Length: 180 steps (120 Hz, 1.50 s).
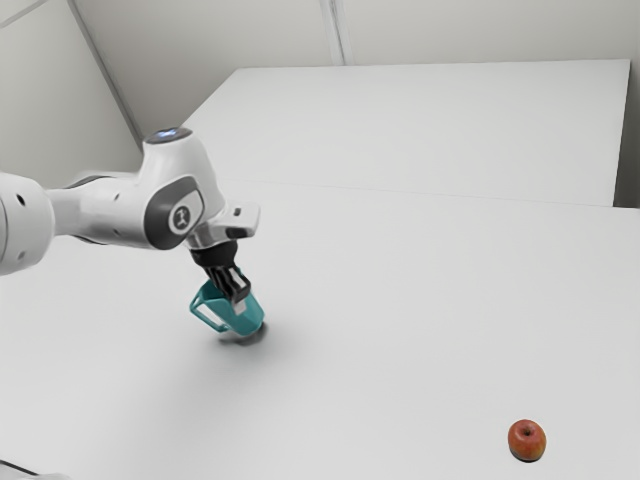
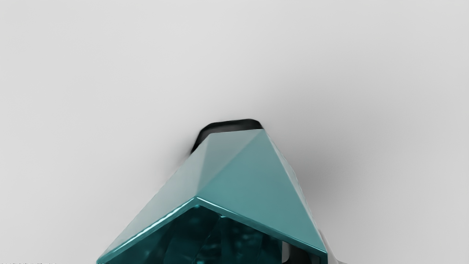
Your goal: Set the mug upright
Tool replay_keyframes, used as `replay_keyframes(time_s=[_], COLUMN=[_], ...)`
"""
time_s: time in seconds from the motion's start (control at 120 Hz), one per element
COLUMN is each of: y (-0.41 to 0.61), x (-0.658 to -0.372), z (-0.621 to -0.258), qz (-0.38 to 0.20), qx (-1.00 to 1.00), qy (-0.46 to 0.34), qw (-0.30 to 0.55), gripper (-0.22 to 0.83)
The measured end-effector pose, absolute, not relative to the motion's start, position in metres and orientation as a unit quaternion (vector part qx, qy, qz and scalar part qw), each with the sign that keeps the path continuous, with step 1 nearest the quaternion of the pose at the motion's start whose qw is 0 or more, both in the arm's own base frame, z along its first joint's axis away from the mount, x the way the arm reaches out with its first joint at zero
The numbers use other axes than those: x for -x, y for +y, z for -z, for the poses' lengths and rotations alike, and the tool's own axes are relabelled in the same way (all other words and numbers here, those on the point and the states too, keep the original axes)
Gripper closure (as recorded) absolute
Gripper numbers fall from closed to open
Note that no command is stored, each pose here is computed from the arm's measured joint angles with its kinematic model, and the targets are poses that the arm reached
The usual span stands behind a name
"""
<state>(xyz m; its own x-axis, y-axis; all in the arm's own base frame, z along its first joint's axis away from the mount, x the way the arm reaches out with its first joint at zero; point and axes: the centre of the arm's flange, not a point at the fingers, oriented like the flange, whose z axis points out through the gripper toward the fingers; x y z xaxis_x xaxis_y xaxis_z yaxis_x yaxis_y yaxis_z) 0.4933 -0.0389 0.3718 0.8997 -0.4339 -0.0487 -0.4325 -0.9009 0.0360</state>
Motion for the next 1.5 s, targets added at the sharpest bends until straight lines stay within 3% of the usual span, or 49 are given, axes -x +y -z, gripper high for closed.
replay_keyframes(time_s=[0.55, 0.742, 0.9, 1.342, 1.5], y=[-0.040, -0.044, -0.046, -0.058, -0.065], x=[-0.499, -0.498, -0.498, -0.511, -0.539], z=[-0.351, -0.351, -0.356, -0.441, -0.514], qz=[0.034, 0.033, 0.027, -0.004, -0.032], qx=[-0.982, -0.983, -0.984, -0.985, -0.987], qy=[-0.184, -0.181, -0.179, -0.166, -0.158], qw=[0.004, -0.001, -0.008, -0.039, -0.011], gripper=[0.78, 0.48, 0.34, 0.09, 0.04])
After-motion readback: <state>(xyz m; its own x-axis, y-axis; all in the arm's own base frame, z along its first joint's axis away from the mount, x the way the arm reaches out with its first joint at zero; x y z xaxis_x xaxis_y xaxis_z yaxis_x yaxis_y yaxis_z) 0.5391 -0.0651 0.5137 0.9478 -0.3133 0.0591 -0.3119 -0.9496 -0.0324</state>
